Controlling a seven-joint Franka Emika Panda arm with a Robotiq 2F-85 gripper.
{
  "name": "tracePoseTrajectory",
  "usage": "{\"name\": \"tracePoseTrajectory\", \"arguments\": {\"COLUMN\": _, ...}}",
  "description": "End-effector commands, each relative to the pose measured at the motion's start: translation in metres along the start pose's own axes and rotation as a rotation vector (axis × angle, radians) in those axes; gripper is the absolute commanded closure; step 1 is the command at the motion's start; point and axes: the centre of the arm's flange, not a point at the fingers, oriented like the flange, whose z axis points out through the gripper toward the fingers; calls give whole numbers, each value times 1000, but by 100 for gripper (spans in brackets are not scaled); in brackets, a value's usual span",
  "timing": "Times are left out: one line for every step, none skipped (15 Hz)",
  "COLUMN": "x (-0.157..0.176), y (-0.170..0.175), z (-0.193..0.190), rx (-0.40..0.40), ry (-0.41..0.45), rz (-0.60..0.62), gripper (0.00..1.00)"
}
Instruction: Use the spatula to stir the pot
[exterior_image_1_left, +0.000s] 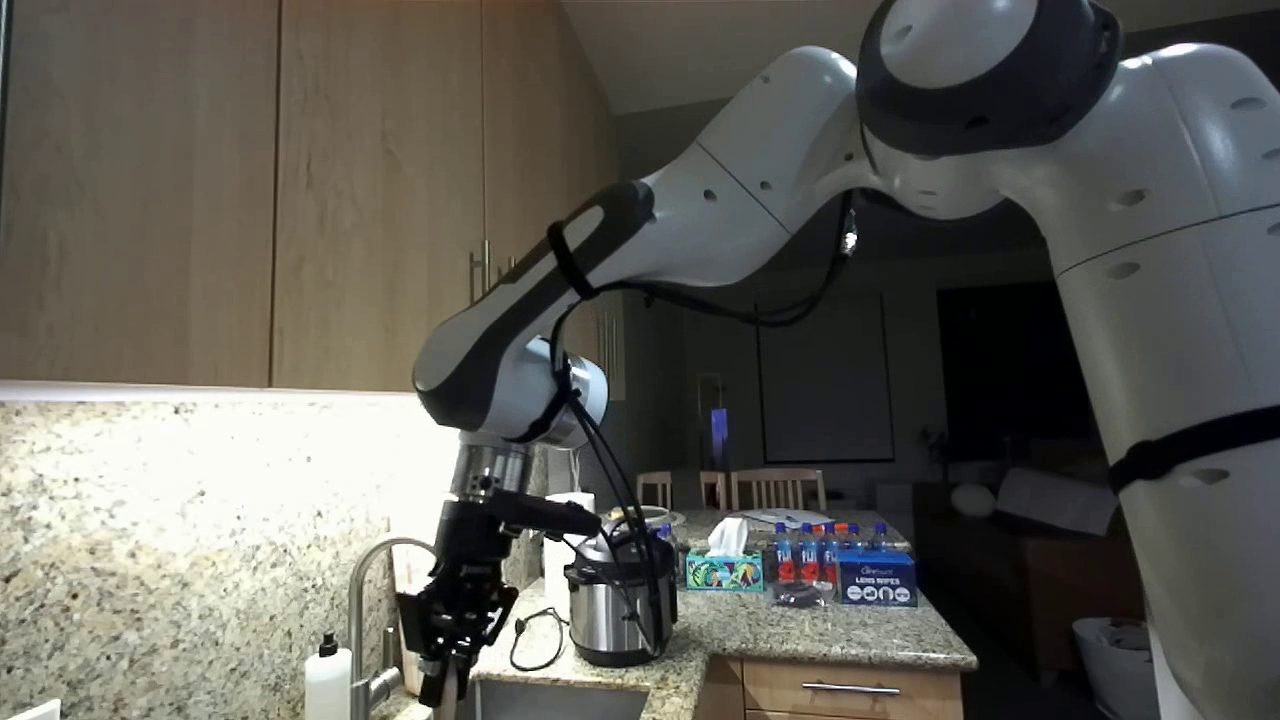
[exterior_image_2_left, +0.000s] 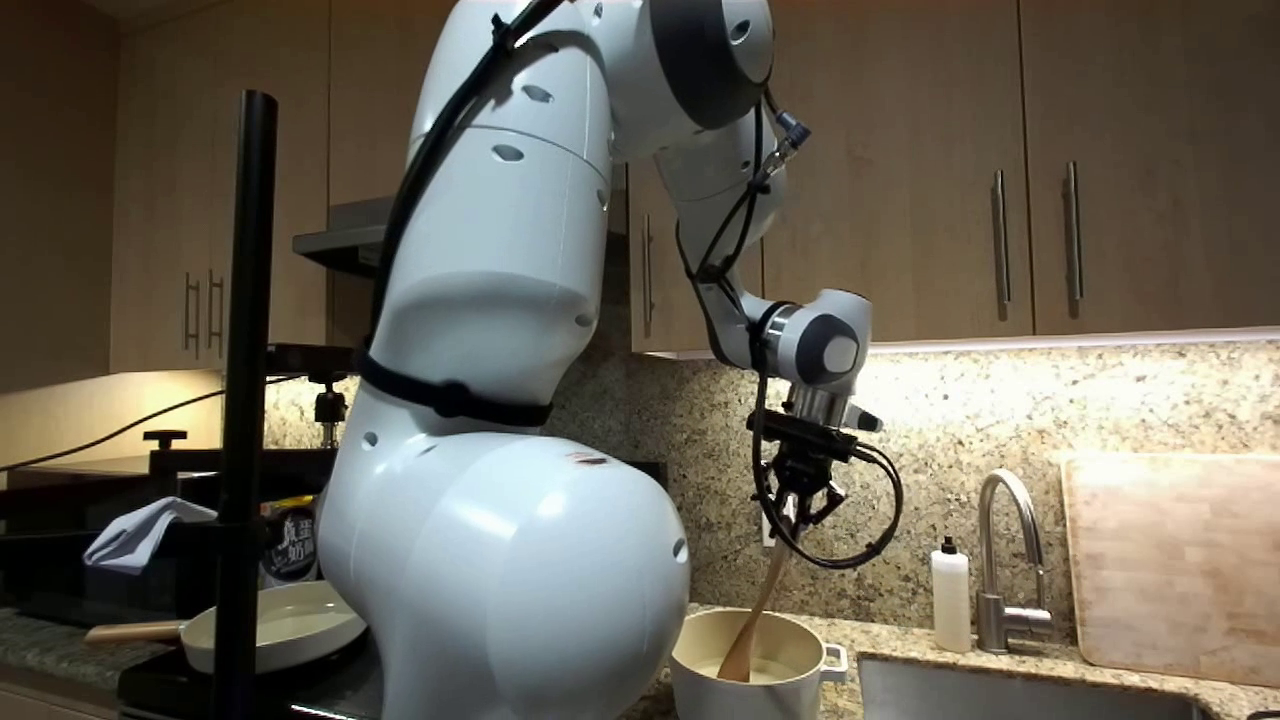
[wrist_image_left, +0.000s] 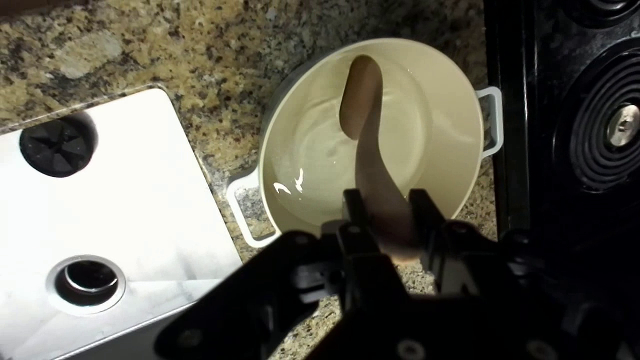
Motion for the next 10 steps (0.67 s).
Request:
{"name": "tracePoseTrajectory", "arguments": {"x": 3, "y": -37, "z": -22, "rx": -45, "ry": 12, "rz": 61, "gripper": 93}}
{"name": "tracePoseTrajectory", "arguments": {"x": 5, "y": -48, "z": -25, "rx": -58, "ry": 22, "rz": 84, "gripper": 93}}
{"name": "tracePoseTrajectory", "arguments": {"x": 7, "y": -57, "z": -27, "rx": -68, "ry": 30, "rz": 100, "gripper": 93}}
{"name": "tracePoseTrajectory", "arguments": {"x": 8, "y": -65, "z": -29, "rx": -79, "ry": 36, "rz": 123, "gripper": 93}}
{"name": "tracePoseTrajectory", "arguments": {"x": 9, "y": -71, "z": -30, "rx": -88, "ry": 40, "rz": 144, "gripper": 93}}
{"name": "tracePoseTrajectory", "arguments": {"x": 10, "y": -79, "z": -32, "rx": -100, "ry": 42, "rz": 170, "gripper": 93}}
{"name": "tracePoseTrajectory", "arguments": {"x": 10, "y": -84, "z": -33, "rx": -114, "ry": 45, "rz": 201, "gripper": 93}}
{"name": "tracePoseTrajectory", "arguments": {"x": 9, "y": -92, "z": -33, "rx": -138, "ry": 46, "rz": 236, "gripper": 93}}
{"name": "tracePoseTrajectory", "arguments": {"x": 8, "y": -96, "z": -33, "rx": -159, "ry": 44, "rz": 258, "gripper": 93}}
{"name": "tracePoseTrajectory", "arguments": {"x": 7, "y": -102, "z": -32, "rx": -174, "ry": 39, "rz": 276, "gripper": 93}}
